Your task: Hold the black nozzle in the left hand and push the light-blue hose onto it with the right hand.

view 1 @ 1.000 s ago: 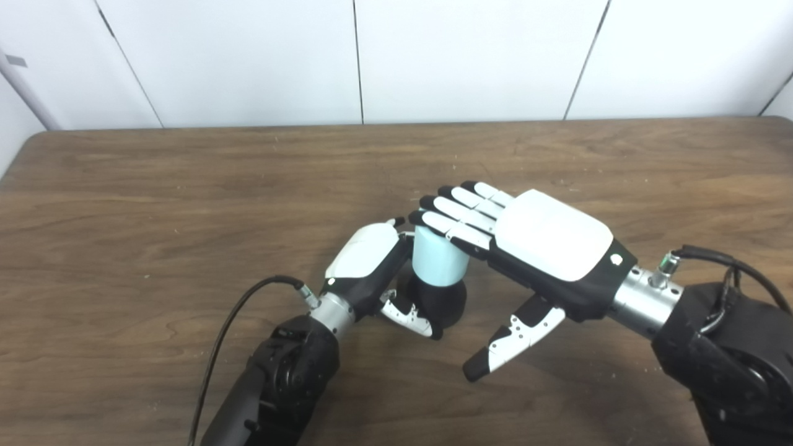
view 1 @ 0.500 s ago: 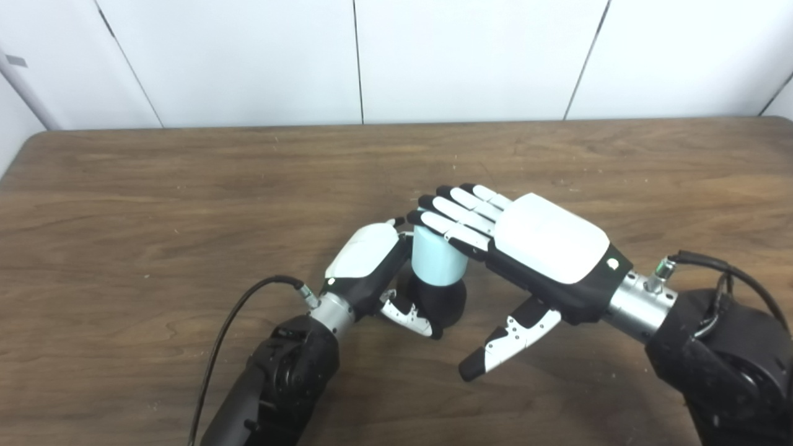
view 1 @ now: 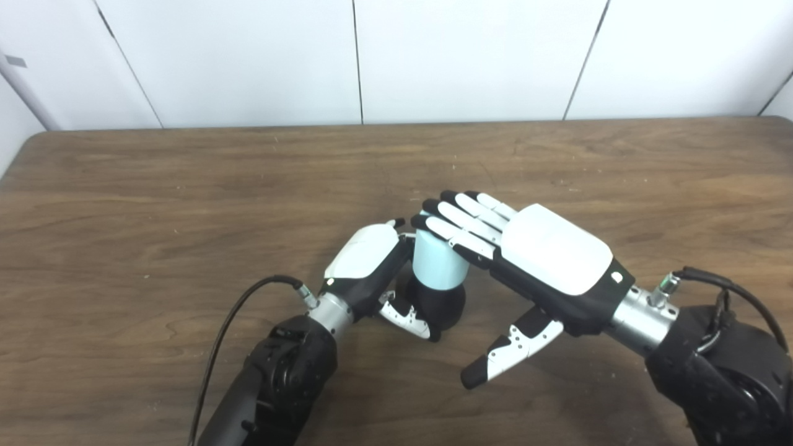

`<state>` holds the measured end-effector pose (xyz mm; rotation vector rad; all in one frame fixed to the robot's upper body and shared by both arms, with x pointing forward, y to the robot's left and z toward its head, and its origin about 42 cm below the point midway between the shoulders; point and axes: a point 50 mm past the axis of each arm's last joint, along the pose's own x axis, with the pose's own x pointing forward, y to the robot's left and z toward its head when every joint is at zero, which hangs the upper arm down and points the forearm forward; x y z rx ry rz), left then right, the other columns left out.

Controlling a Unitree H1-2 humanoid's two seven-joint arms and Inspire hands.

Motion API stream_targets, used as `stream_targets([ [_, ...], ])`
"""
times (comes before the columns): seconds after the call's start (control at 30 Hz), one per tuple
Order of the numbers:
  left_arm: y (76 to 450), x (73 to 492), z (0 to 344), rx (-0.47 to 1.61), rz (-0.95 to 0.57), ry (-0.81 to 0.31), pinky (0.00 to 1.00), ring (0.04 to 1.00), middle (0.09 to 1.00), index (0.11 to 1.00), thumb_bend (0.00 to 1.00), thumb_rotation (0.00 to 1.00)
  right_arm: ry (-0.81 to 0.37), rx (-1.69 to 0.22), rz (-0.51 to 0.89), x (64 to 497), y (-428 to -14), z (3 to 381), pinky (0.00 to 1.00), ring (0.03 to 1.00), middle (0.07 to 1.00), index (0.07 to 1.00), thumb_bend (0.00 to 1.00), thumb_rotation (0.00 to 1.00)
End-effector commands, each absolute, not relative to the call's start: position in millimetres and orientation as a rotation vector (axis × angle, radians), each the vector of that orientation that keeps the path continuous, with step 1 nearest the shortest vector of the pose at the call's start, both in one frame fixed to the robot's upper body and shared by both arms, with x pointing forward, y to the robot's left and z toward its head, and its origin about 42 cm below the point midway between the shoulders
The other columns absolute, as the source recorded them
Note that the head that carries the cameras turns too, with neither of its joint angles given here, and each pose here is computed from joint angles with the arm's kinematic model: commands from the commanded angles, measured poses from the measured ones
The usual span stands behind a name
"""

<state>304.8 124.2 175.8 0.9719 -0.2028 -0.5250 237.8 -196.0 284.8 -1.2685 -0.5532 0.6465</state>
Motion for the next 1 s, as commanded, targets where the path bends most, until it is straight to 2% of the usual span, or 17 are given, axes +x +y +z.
stream_targets([
  [0.0, 135.6, 309.4, 177.3, 0.996, -0.487, -0.189, 1.00, 0.706, 0.494, 0.479, 0.52, 0.00, -0.474, -1.301, 0.714, 233.9, -201.0, 274.0, 1.00, 1.000, 1.000, 0.963, 0.70, 0.94],
  [0.53, 134.1, 309.2, 177.7, 0.989, -0.485, -0.192, 1.00, 0.706, 0.496, 0.477, 0.52, 0.00, -0.440, -1.307, 0.734, 231.9, -199.2, 265.1, 1.00, 1.000, 1.000, 0.962, 0.70, 0.94],
  [0.97, 133.3, 309.3, 178.2, 0.988, -0.487, -0.192, 1.00, 0.706, 0.497, 0.476, 0.52, 0.00, -0.456, -1.321, 0.722, 234.3, -197.2, 270.1, 1.00, 1.000, 1.000, 0.963, 0.69, 0.94],
])
